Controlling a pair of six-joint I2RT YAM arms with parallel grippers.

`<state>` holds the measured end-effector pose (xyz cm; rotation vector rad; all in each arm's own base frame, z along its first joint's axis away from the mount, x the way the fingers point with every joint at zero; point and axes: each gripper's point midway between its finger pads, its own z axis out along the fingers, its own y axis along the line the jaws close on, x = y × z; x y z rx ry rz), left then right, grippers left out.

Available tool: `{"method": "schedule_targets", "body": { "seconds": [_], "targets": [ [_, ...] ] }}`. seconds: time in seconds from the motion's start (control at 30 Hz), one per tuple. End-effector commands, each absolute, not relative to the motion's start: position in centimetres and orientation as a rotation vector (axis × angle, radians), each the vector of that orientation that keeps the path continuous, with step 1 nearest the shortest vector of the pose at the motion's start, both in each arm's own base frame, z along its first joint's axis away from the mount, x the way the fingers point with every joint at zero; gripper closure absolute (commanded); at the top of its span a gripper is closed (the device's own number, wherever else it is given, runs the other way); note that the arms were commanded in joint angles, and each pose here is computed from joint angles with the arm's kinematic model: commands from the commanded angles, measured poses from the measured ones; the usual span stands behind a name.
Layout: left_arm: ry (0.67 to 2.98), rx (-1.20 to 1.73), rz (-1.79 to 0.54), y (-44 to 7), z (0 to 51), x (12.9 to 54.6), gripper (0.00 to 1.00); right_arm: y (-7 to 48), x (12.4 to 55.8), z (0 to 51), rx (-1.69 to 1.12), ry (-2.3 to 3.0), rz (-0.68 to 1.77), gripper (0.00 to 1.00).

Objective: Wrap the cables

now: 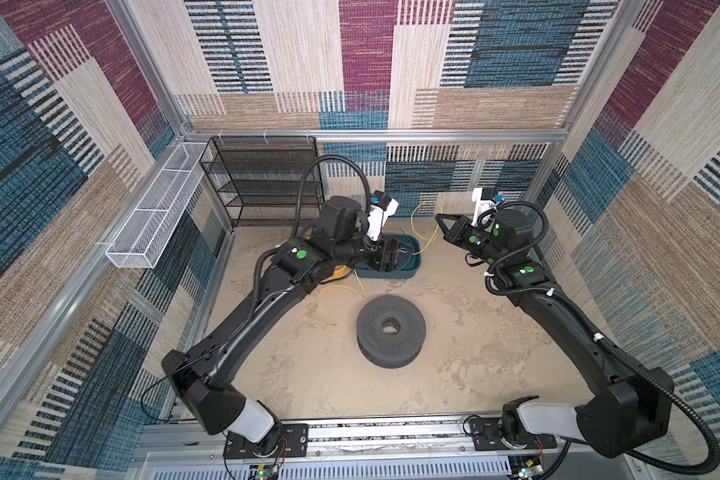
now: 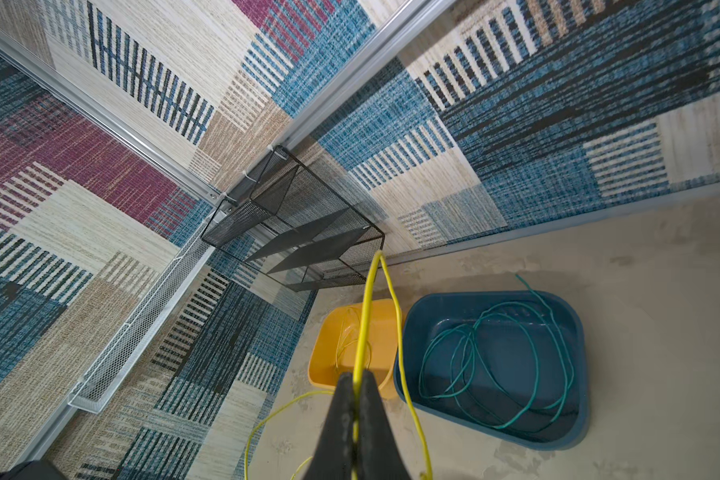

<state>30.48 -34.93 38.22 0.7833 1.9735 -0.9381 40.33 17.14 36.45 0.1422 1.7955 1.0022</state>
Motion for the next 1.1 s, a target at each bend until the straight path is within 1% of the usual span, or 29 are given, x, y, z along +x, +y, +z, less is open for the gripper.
{"method": "schedule_targets", "body": {
  "seconds": [0.0,0.1,0.23,0.4,0.47,0.5,0.57,0.67,0.7,0.8,0.93,1.03,1.07],
  "targets": [
    [1.845,0.864,-0.949,-37.4,39.2,31.5,0.37,17.7,39.3,37.9,0.131,1.746,1.076,1.00],
    [1.836,0.855,-0.982,-38.8,38.3,32.5,0.41,17.7,38.5,38.1,0.138,1.735,1.102,1.00],
    [1.821,0.863,-1.034,-40.3,37.2,33.1,0.43,17.8,37.7,37.9,0.145,1.736,1.138,1.00],
    [1.813,0.858,-1.012,-41.6,36.3,34.2,0.46,18.1,37.5,37.4,0.150,1.742,1.156,1.00],
    [1.814,0.871,-1.009,-42.0,35.9,34.4,0.52,18.1,37.4,37.4,0.151,1.742,1.158,1.00],
    [1.819,0.866,-0.993,-42.1,35.7,34.6,0.58,18.1,37.3,37.4,0.150,1.743,1.158,1.00],
    [1.831,0.861,-0.957,-42.0,35.2,34.9,0.66,18.0,37.2,37.5,0.150,1.740,1.158,1.00],
    [1.837,0.857,-0.935,-41.9,34.7,35.1,0.74,18.1,37.1,37.6,0.145,1.739,1.160,1.00],
    [1.838,0.854,-0.933,-41.9,34.6,35.1,0.78,18.1,37.0,37.6,0.144,1.740,1.163,1.00],
    [1.830,0.851,-0.938,-41.8,34.7,34.9,0.84,18.2,36.9,37.6,0.141,1.741,1.166,1.00],
    [1.826,0.851,-0.931,-41.6,34.6,34.9,1.00,18.1,36.8,37.5,0.144,1.742,1.166,1.00],
    [1.817,0.856,-0.938,-41.5,34.6,34.6,1.00,18.1,36.7,37.4,0.140,1.745,1.168,1.00],
    [1.812,0.854,-0.944,-41.4,34.5,34.5,1.00,18.2,36.6,37.5,0.130,1.743,1.167,0.97]
  ]
}}
